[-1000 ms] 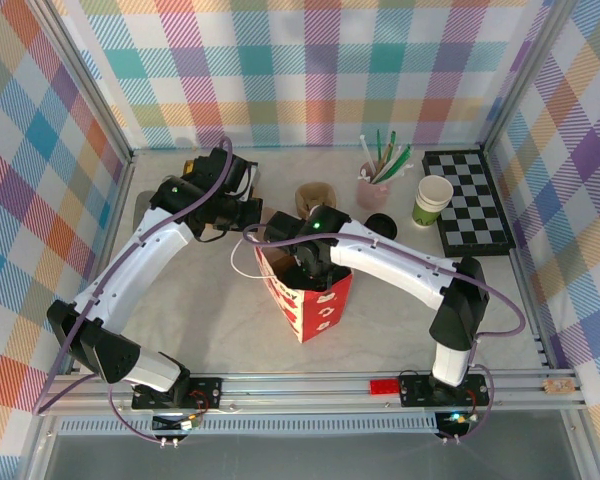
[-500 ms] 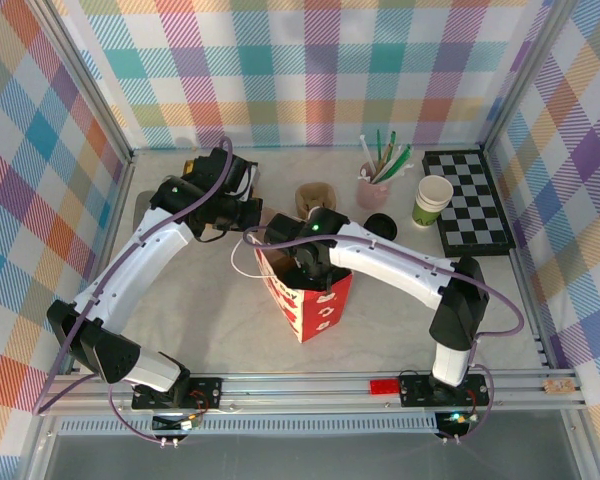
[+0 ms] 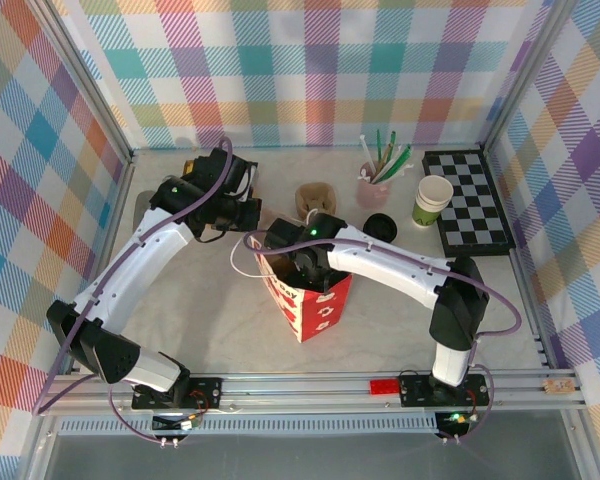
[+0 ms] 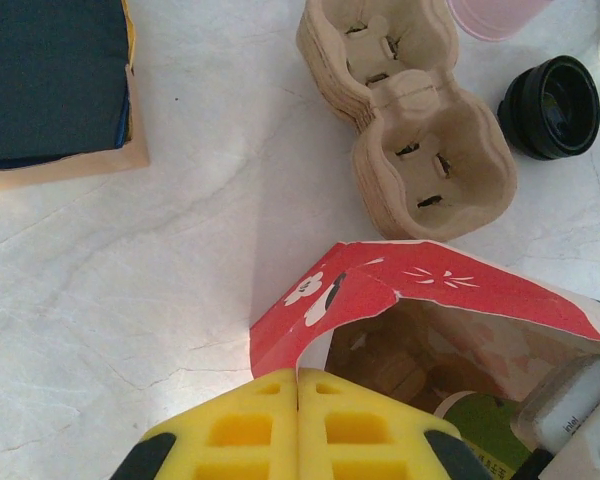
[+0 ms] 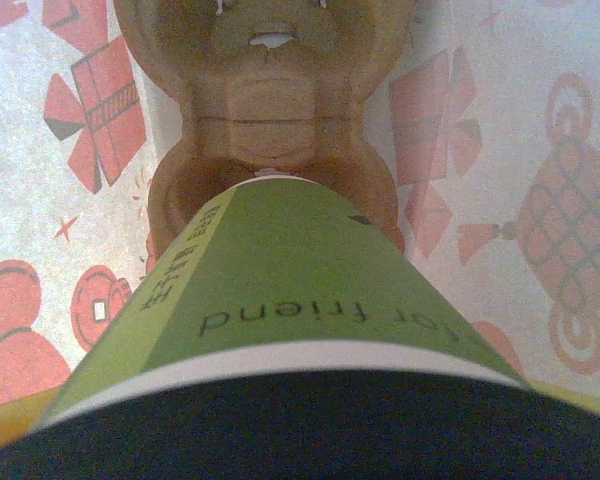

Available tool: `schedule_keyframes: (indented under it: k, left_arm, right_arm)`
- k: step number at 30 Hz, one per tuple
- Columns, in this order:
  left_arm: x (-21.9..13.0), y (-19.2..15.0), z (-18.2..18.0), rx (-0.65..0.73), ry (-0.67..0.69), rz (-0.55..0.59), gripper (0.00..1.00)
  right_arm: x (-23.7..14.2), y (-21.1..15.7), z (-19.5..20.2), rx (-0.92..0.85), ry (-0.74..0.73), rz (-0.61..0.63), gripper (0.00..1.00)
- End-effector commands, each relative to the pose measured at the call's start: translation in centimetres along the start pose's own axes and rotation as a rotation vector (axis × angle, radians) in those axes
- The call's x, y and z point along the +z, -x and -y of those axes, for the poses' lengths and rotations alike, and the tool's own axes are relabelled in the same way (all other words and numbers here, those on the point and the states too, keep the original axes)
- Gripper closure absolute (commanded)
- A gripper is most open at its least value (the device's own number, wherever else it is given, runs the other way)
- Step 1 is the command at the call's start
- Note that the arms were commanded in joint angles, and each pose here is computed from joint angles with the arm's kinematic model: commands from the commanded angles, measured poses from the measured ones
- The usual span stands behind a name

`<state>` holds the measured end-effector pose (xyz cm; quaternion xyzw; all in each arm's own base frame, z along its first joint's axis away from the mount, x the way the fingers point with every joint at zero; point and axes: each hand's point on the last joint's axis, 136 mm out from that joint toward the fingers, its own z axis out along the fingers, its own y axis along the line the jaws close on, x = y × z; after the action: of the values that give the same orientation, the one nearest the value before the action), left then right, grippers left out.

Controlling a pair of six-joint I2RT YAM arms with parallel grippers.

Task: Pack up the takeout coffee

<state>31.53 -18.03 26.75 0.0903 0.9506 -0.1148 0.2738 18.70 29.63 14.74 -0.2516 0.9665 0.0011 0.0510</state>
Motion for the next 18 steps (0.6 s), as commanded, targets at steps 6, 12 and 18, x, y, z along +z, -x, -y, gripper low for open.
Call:
schedule_keyframes:
  k: [6,12,18]
  left_arm:
    - [-1.94,0.49,-0.17,0.000,0.008,0.052,0.93]
    - [-2.15,0.43,-0.17,-0.003,0.005,0.057,0.93]
    - [-2.26,0.43,-0.21,-0.004,0.006,0.059,0.93]
  right_arm:
    - [-0.19,-0.70,0.20,0.012,-0.005,-0.004,0.57]
    - [0.17,-0.45,0.30,0.011,-0.009,0.008,0.57]
    - [0.74,-0.38,0.37,0.013,-0.010,0.004,0.58]
